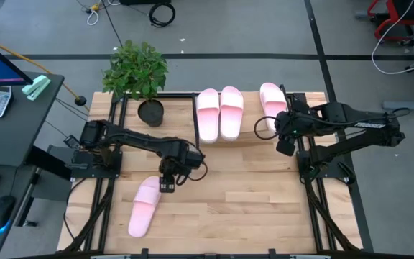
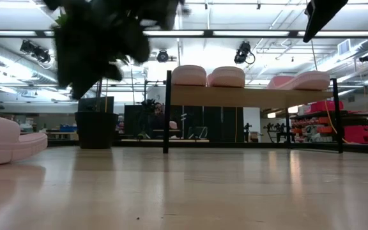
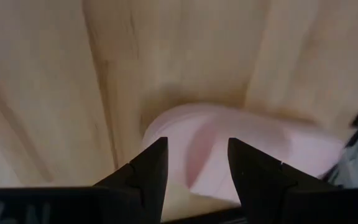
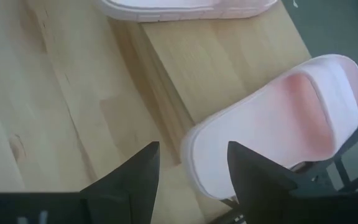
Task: Pick and place slides into the shelf
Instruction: Put the pink slide on the shelf
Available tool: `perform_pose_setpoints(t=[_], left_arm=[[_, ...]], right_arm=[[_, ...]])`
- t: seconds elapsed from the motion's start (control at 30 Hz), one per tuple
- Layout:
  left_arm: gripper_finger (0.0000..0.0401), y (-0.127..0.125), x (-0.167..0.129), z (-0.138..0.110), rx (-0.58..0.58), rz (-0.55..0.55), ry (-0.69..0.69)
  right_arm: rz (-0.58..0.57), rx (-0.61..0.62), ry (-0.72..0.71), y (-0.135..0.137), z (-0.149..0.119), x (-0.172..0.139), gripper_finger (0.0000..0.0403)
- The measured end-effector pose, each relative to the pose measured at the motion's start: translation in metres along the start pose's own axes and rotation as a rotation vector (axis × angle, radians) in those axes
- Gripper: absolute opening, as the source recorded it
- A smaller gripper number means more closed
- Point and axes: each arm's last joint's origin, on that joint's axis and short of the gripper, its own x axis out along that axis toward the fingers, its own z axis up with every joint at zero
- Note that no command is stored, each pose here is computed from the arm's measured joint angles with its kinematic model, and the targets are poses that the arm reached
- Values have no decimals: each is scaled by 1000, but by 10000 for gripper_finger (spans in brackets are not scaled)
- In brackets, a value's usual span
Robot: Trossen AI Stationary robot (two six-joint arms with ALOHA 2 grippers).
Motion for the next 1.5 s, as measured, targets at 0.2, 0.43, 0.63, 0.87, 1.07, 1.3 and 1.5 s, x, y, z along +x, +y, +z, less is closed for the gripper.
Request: perform_pose_setpoints(t=[0.2, 0.43, 0.63, 0.87, 1.07, 1.3, 1.5], left_arm=[[171, 11, 32, -19, 4, -68, -34], [171, 31, 18, -53, -69, -94, -175], [171, 55, 11, -67, -46, -166, -269], [171, 75, 22, -72, -31, -179, -282], [172, 81, 34, -79, 16, -216, -262], [172, 83, 47, -80, 22, -244, -286], [172, 83, 47, -78, 43, -276, -314]], right_arm=[[11, 33, -1, 0, 0, 0, 194], [35, 53, -20, 2, 3, 0, 194], [65, 72, -63, 3, 7, 0, 194], [108, 132, -56, 7, 11, 2, 194], [123, 155, -61, 13, 15, 5, 194], [140, 135, -66, 26, 22, 10, 194], [151, 115, -66, 37, 29, 18, 194]])
